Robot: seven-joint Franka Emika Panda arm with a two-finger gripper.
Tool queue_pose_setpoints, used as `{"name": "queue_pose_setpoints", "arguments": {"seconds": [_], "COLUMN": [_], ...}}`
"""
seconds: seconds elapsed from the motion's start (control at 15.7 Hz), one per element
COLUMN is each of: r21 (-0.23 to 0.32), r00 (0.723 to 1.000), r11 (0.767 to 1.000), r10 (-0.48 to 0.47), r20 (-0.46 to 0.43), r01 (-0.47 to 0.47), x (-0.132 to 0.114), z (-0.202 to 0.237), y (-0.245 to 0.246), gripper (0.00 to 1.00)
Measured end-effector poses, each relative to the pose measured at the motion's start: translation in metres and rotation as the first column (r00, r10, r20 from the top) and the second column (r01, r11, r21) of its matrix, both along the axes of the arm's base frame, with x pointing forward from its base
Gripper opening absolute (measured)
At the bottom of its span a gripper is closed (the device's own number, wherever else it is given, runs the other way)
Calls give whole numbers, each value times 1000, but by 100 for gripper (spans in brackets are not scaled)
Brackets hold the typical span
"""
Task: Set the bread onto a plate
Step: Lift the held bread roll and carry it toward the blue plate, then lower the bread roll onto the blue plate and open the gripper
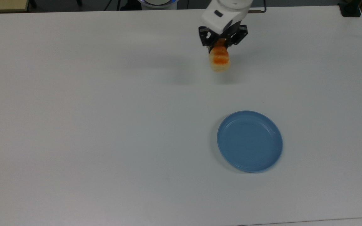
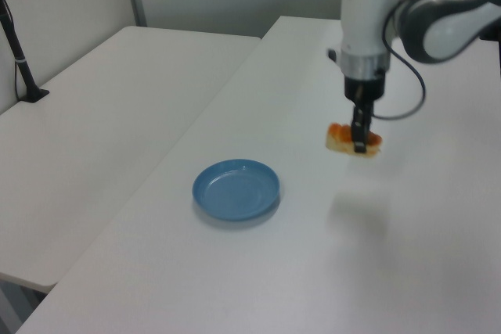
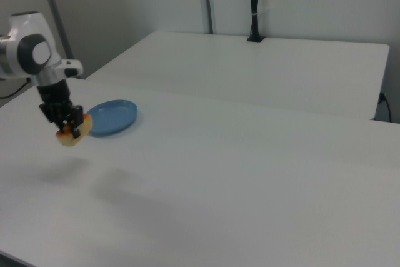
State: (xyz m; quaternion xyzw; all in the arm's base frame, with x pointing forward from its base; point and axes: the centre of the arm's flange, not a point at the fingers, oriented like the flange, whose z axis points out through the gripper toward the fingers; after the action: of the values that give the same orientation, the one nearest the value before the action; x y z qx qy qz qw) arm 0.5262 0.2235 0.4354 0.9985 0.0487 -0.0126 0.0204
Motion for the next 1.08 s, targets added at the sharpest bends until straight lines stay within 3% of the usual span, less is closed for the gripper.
{"name": "queue_pose_setpoints", "arguments": {"seconds": [0.26, 0.45, 0.7, 1.08], "r21": [53, 52, 45, 57], "r00": [999, 999, 999, 985], "r11": [998, 999, 999, 998], "r10": [-22, -14, -17, -31], "r20": [34, 42, 44, 171], "r01": [21, 11, 15, 22], "x": [61, 95, 124, 150], "z": [25, 14, -10, -9], "y": [-28, -30, -20, 20], "gripper": [46, 46, 46, 45]}}
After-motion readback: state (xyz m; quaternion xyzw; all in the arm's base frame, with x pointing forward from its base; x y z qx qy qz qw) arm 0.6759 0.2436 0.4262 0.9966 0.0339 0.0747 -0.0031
